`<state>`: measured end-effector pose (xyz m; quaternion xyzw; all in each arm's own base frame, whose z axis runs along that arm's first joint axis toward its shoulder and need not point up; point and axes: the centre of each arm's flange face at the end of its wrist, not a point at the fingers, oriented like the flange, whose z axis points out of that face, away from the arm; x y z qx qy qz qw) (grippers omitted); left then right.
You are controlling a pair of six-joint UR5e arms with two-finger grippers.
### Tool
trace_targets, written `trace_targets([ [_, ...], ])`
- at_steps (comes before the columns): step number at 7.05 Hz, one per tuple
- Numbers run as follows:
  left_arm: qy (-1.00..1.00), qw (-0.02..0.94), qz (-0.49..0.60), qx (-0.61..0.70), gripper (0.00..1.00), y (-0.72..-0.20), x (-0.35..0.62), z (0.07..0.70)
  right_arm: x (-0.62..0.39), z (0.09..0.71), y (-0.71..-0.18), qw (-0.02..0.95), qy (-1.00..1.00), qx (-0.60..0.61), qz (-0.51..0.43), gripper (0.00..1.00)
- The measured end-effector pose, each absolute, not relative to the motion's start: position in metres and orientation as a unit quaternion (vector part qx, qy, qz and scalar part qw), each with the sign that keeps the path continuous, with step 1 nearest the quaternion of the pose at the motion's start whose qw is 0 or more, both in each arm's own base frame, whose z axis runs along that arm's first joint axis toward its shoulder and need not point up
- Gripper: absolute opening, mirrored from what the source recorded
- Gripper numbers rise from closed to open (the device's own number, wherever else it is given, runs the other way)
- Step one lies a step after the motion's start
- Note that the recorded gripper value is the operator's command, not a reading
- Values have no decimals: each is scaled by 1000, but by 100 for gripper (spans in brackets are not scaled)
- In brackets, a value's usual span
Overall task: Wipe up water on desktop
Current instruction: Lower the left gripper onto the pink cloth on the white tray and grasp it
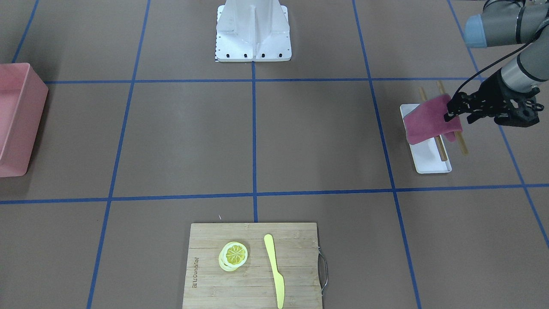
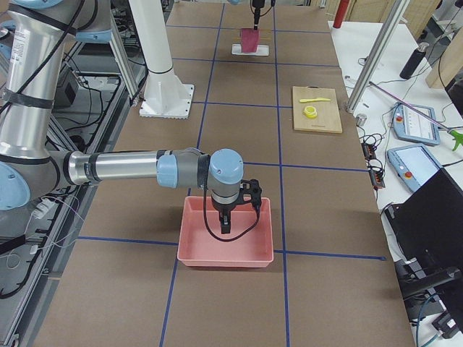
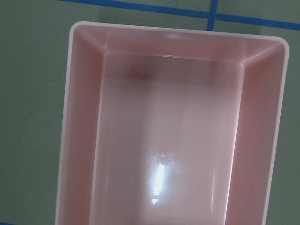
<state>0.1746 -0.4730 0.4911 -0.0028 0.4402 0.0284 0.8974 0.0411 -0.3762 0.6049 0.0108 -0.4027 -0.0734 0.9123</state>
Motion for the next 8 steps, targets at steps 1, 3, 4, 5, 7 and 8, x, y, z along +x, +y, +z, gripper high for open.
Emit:
trace_targets([
  [1, 440, 898, 29, -4, 59, -473, 175, 492, 41, 605, -376, 912, -403, 11, -73, 100],
  [3, 440, 898, 30, -4, 55, -473, 176, 493, 41, 603, -377, 912, -403, 12, -73, 100],
  [4, 439, 898, 30, -4, 48, -473, 176, 494, 41, 603, -377, 912, -403, 13, -74, 100],
  [5, 439, 898, 29, -5, 34, -473, 176, 494, 41, 600, -378, 912, -403, 15, -75, 100],
  [7, 440, 898, 30, -4, 6, -472, 176, 492, 41, 593, -378, 912, -403, 23, -78, 100],
  [8, 441, 897, 29, -3, 0, -472, 175, 490, 41, 592, -378, 912, -403, 24, -78, 100],
])
